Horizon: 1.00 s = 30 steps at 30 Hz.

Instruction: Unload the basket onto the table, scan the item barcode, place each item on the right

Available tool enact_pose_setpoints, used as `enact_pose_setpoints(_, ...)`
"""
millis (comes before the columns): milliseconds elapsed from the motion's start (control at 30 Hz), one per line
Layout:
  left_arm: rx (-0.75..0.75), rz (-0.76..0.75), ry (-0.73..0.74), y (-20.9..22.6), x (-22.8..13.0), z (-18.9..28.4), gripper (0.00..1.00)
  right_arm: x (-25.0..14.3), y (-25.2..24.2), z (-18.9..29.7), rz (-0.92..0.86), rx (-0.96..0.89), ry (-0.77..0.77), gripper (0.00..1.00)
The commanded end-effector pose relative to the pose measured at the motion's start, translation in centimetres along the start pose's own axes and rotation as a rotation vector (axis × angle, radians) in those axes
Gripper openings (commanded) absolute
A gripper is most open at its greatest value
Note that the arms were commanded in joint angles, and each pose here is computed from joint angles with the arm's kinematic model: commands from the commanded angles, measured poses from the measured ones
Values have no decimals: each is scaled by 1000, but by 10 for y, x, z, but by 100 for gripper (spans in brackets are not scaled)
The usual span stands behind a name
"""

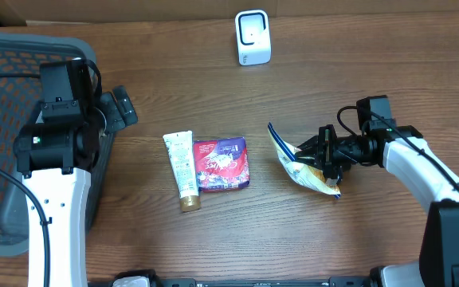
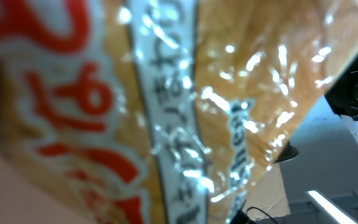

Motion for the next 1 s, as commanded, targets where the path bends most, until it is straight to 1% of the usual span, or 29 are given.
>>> enact_pose_setpoints(0, -12, 13, -18, 0, 3, 6, 100, 10, 18, 0, -164, 37, -19, 14)
enact_pose_setpoints(67, -13, 13, -18, 0, 3, 6, 100, 10, 26, 0, -148, 24, 22, 24)
enact_pose_setpoints(100, -12, 12, -18, 0, 3, 6, 100, 8, 30, 1, -132, 20, 47, 27)
enact_pose_setpoints(200, -12, 13, -18, 0, 3, 6, 100, 5, 45, 9, -68, 42, 111, 33)
enact_pose_setpoints(267, -12, 13, -18, 0, 3, 6, 100, 5, 55, 19, -34, 88, 136, 38)
enact_pose_setpoints(333, -12, 13, -18, 0, 3, 6, 100, 5, 65, 33, -11, 143, 158, 39)
enact_pose_setpoints(367, -12, 13, -18, 0, 3, 6, 100, 4, 71, 41, 11, 176, 174, 42)
enact_pose_setpoints(400, -12, 13, -18, 0, 3, 6, 100, 3, 77, 49, 41, 212, 186, 48)
enact_pose_setpoints(433, -12, 13, -18, 0, 3, 6, 100, 1, 83, 57, 111, 257, 189, 53)
enact_pose_setpoints(467, -12, 12, -18, 0, 3, 6, 100, -3, 90, 66, 229, 315, 195, 61)
enact_pose_setpoints(500, -12, 13, -18, 0, 3, 6, 100, -9, 98, 75, 353, 378, 197, 100)
enact_pose_setpoints(567, -12, 13, -18, 0, 3, 6, 100, -24, 108, 92, 599, 490, 198, 100)
enact_pose_setpoints(600, -12, 13, -18, 0, 3, 6, 100, -35, 112, 102, 768, 562, 191, 100)
enact_pose_setpoints(633, -12, 13, -18, 0, 3, 6, 100, -59, 113, 117, 1081, 682, 182, 100)
enact_pose_setpoints(667, -12, 13, -18, 0, 3, 6, 100, -69, 109, 121, 1191, 703, 193, 100)
enact_pose_setpoints(767, -12, 13, -18, 0, 3, 6, 100, -82, 97, 119, 1364, 673, 231, 99)
enact_pose_setpoints(833, -12, 13, -18, 0, 3, 6, 100, -86, 91, 113, 1526, 659, 211, 99)
enact_pose_setpoints(900, -12, 13, -18, 0, 3, 6, 100, -88, 83, 103, 1737, 628, 191, 99)
enact_pose_setpoints(967, -12, 13, -18, 0, 3, 6, 100, -87, 77, 91, 1834, 577, 192, 99)
Point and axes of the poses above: each gripper's point midway between its finger pads, its own z axis back along the fingers, its own y axis along the line the jaws close on, x = y × z, the point moved 7 cm from there along z, back along the fingers, and after that the axes turned 14 degrees about -z, right-handed, at the moved point
